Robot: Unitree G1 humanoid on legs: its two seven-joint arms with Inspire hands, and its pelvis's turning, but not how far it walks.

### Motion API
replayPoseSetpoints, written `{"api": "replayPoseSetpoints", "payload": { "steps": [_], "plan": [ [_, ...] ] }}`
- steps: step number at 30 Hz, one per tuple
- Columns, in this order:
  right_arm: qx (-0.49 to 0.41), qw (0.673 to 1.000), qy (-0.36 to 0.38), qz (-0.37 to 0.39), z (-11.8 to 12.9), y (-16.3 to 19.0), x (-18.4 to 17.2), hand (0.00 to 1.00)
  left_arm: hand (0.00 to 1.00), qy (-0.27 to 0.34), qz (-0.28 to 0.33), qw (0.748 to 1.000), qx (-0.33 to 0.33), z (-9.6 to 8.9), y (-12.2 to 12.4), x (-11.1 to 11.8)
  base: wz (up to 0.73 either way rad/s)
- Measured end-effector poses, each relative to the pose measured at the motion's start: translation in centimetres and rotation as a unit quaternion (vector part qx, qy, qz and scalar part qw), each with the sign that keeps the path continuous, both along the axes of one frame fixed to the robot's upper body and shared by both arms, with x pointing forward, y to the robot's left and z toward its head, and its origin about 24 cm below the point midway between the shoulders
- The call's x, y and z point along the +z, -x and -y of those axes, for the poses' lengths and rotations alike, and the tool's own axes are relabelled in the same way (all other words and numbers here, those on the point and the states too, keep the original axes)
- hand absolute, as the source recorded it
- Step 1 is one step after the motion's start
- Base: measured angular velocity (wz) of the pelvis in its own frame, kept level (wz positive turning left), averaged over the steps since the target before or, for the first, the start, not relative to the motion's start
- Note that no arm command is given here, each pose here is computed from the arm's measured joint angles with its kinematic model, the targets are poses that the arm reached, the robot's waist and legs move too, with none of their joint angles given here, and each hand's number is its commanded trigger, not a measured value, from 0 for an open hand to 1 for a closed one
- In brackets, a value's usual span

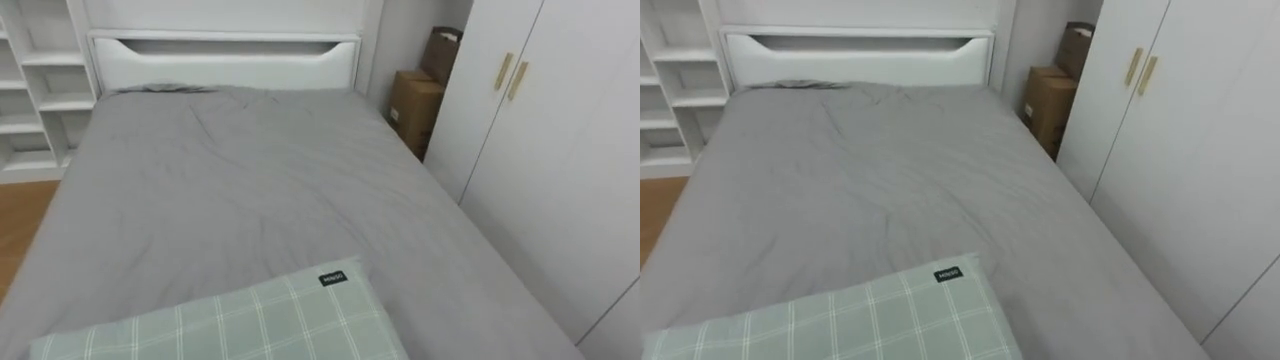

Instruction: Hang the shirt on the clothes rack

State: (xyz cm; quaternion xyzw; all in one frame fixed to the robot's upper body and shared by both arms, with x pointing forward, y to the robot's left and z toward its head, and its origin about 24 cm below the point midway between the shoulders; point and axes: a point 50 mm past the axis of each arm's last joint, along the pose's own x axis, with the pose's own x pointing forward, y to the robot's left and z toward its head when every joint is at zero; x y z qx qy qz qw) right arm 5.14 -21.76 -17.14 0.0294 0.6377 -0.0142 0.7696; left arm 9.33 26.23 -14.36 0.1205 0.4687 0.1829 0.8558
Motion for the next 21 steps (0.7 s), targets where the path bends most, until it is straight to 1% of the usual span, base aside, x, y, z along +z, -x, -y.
{"api": "replayPoseSetpoints", "payload": {
  "steps": [3, 9, 21],
  "plan": [
    [-0.013, 1.0, -0.006, -0.009, 0.22, 0.68, -0.06, 0.0, 0.0, 0.006, 0.0, 1.0, 0.0, 0.24, 0.01, -0.08, 0.07],
    [-0.027, 0.999, -0.021, 0.002, 0.45, 0.58, 0.05, 0.0, 0.0, 0.016, -0.004, 1.0, -0.013, 0.77, 0.03, -0.27, 0.09],
    [-0.042, 0.998, -0.046, 0.002, 0.24, 0.74, 0.05, 0.0, 0.0, 0.022, -0.005, 1.0, -0.016, 0.81, 0.04, -0.29, 0.04]
  ]
}}
